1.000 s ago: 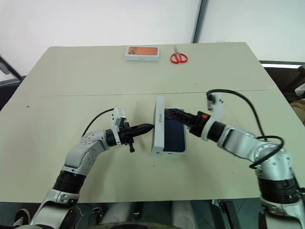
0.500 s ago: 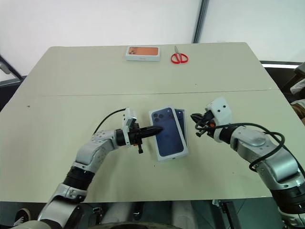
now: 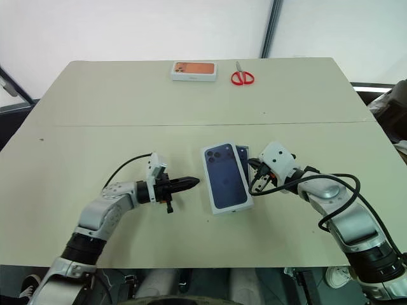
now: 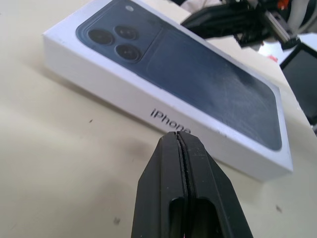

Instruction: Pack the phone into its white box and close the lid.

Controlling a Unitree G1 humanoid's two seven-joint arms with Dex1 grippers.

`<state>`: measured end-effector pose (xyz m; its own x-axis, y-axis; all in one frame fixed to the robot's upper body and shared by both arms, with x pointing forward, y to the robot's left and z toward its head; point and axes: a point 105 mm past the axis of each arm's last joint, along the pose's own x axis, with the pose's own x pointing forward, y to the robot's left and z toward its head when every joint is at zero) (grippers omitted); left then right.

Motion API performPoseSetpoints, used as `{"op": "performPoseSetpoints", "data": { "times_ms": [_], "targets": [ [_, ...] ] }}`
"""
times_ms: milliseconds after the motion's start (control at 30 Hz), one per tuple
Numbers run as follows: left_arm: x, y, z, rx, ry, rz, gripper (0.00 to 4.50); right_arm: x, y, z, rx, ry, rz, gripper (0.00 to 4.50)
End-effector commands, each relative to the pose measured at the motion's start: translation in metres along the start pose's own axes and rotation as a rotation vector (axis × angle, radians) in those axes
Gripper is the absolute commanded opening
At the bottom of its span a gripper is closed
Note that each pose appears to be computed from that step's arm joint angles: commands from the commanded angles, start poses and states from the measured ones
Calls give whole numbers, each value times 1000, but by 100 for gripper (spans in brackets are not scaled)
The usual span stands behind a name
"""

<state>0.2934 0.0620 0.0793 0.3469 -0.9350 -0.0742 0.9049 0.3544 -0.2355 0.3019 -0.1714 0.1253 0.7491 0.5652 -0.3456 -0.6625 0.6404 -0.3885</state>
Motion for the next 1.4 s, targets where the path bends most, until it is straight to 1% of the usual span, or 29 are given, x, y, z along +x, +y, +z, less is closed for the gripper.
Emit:
{"op": "performPoseSetpoints", "data": {
  "times_ms": [33, 300, 600, 833, 1033, 1400],
  "targets": [
    [3, 3, 4, 32, -9, 3, 0, -4, 0, 7, -45, -21, -2, 4],
    [20, 6, -5, 21, 18, -16, 0, -3, 4, 12, -47, -33, 7, 4],
    [42, 10, 6, 24, -19, -34, 0, -4, 5, 12, -48, -33, -2, 4],
    [58, 8, 19, 36, -58, -55, 0, -8, -1, 3, -48, 4, -37, 4],
    [61, 6, 22, 34, -60, -69, 0, -7, 1, -2, -42, 27, -43, 4],
    [55, 4, 13, 38, -40, -60, 0, -7, 13, -13, -59, 74, 6, 4]
  ]
}}
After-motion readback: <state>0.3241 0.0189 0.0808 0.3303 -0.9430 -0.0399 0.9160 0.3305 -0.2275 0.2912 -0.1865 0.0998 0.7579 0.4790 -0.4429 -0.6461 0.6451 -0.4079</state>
